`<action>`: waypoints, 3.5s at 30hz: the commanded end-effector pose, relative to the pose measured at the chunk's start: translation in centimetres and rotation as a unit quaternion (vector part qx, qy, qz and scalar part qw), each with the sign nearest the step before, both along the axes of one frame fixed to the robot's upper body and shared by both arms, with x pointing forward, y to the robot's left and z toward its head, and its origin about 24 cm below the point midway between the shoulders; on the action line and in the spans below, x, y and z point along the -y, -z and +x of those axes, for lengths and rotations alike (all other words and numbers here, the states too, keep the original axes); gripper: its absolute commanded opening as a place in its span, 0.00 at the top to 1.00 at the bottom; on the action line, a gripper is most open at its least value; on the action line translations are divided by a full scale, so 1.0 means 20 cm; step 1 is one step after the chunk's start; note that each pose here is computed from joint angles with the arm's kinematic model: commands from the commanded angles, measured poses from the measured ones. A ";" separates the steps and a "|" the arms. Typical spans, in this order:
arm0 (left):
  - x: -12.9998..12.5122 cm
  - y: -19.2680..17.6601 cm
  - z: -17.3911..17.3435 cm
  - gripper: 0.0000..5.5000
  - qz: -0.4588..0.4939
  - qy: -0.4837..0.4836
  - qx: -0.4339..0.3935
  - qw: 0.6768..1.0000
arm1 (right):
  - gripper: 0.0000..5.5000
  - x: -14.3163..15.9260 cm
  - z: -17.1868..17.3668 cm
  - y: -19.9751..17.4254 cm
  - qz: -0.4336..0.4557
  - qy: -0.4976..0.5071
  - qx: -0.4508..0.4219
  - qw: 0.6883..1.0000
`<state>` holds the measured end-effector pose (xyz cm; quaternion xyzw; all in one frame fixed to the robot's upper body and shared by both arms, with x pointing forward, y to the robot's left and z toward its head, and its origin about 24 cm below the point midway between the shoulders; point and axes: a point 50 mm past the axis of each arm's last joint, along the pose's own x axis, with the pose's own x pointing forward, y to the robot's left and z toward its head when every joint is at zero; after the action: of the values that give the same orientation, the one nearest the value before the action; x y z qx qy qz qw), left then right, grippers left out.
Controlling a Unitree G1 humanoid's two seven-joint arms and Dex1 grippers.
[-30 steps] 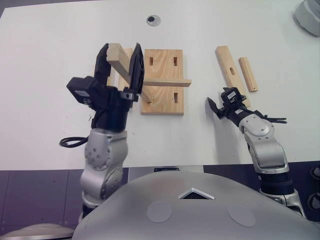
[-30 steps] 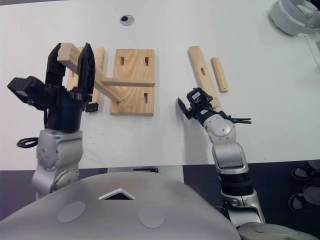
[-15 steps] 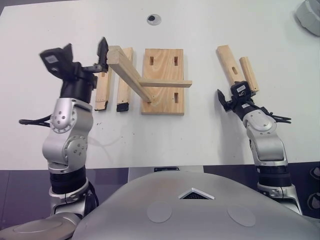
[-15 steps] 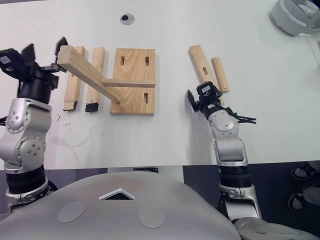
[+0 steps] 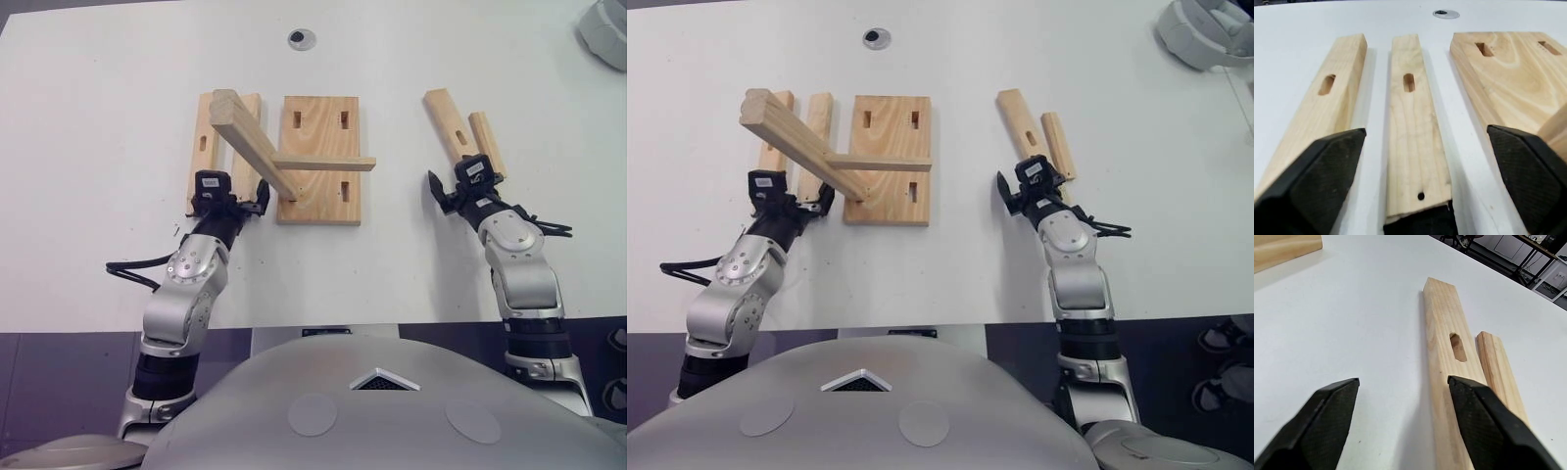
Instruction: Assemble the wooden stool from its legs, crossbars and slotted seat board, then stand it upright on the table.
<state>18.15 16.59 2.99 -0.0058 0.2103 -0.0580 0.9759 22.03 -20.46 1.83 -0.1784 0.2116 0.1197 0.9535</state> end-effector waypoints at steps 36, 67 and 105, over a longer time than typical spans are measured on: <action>0.18 -1.13 0.39 0.62 0.038 0.245 0.488 0.837 | 0.39 -0.43 0.53 -1.67 0.662 -0.328 0.115 0.664; 0.20 -1.03 0.39 0.56 0.040 0.261 0.454 0.851 | 0.81 -0.34 0.46 -1.69 0.657 -0.249 0.133 0.700; -0.03 0.04 0.09 0.23 0.184 0.228 0.025 0.956 | 0.81 0.03 -0.08 -0.42 0.577 0.199 0.128 0.782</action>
<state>20.16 17.59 2.46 0.2303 0.1839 -0.2332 0.9267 20.06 -20.41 9.51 0.4359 0.0336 0.0031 0.8994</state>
